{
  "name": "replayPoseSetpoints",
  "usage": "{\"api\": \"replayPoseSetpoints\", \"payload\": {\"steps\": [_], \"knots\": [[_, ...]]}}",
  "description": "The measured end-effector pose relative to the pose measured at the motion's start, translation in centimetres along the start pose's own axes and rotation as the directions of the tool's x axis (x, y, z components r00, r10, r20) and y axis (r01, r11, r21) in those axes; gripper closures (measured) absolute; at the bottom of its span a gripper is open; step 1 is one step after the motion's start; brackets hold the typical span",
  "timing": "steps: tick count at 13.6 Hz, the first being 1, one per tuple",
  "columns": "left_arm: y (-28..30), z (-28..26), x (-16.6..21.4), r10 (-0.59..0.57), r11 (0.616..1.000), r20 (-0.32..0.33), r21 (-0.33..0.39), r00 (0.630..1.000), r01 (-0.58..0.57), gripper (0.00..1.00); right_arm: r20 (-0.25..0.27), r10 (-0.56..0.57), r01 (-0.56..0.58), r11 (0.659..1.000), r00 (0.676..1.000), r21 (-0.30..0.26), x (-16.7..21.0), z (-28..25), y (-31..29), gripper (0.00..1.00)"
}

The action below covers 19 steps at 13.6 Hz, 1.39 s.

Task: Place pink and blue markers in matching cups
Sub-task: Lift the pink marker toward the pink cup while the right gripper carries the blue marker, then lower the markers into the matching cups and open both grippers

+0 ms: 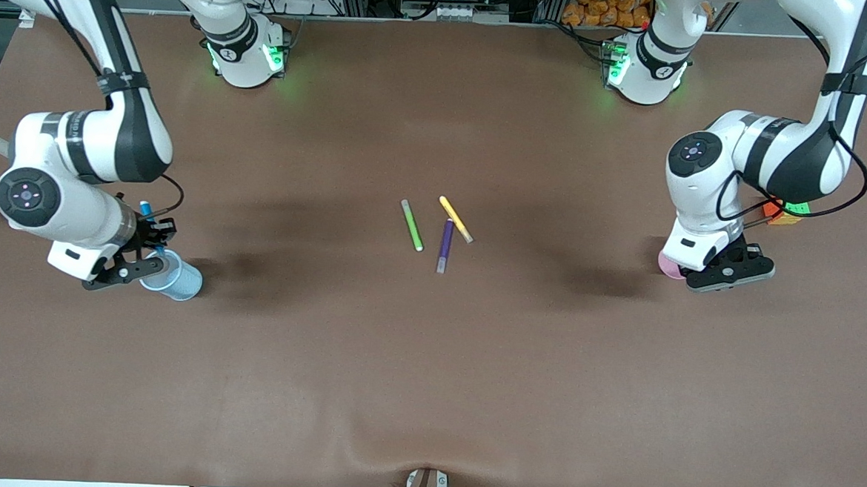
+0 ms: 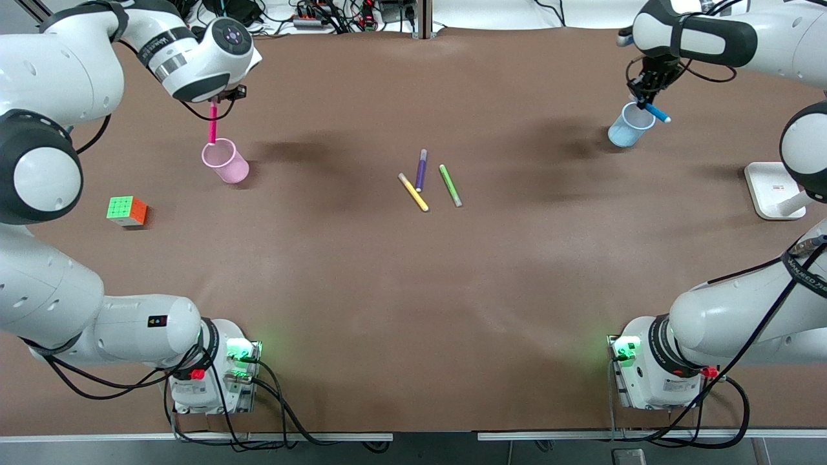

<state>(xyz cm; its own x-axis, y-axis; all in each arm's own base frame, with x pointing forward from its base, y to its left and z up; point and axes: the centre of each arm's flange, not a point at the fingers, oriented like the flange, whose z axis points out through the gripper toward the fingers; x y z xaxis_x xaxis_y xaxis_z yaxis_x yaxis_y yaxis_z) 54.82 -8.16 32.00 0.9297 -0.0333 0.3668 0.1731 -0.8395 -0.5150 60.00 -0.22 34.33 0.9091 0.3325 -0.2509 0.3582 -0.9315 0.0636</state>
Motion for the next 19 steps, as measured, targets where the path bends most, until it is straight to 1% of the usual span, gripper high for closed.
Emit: {"api": "replayPoseSetpoints", "payload": {"steps": [2,5,7,9,13,14,16,17,19], "knots": [[0.5,0.6,-1.2,-0.023,1.0,-0.017,0.014,1.0,0.024,0.83,0.031,0.02,-0.021,1.0,0.999,0.023,-0.2,1.4,0.9,0.83],[1.1,1.1,-2.4,-0.049,0.999,-0.006,0.012,0.999,0.05,0.83,0.071,0.034,-0.037,0.998,0.997,0.041,0.2,3.4,1.9,0.83],[1.6,1.2,-3.0,-0.057,0.998,-0.001,0.007,0.998,0.057,0.83,0.085,0.042,-0.046,0.998,0.995,0.047,0.7,4.2,2.5,0.83],[2.1,1.4,-3.5,-0.047,0.999,0.003,0.006,0.999,0.047,0.83,0.104,0.049,-0.054,0.997,0.993,0.052,1.1,4.4,3.2,0.83],[2.6,2.2,-4.0,-0.018,1.0,-0.002,0.016,1.0,0.018,0.83,0.167,0.054,-0.068,0.994,0.984,0.08,2.5,4.6,4.0,0.83],[2.6,2.3,-4.0,-0.016,1.0,-0.002,0.016,1.0,0.016,0.77,0.174,0.054,-0.069,0.994,0.983,0.084,2.8,4.9,4.1,0.83],[2.6,2.3,-4.0,-0.016,1.0,-0.003,0.017,1.0,0.016,0.56,0.183,0.053,-0.071,0.993,0.982,0.092,3.4,5.8,4.2,0.83],[2.6,2.3,-4.0,-0.016,1.0,-0.004,0.017,1.0,0.016,0.44,0.185,0.055,-0.076,0.992,0.981,0.104,3.8,6.1,4.2,0.83],[2.5,2.0,-3.5,-0.021,1.0,-0.013,0.016,1.0,0.021,0.26,0.207,0.057,-0.085,0.988,0.977,0.132,4.4,6.3,4.2,0.83]]}}
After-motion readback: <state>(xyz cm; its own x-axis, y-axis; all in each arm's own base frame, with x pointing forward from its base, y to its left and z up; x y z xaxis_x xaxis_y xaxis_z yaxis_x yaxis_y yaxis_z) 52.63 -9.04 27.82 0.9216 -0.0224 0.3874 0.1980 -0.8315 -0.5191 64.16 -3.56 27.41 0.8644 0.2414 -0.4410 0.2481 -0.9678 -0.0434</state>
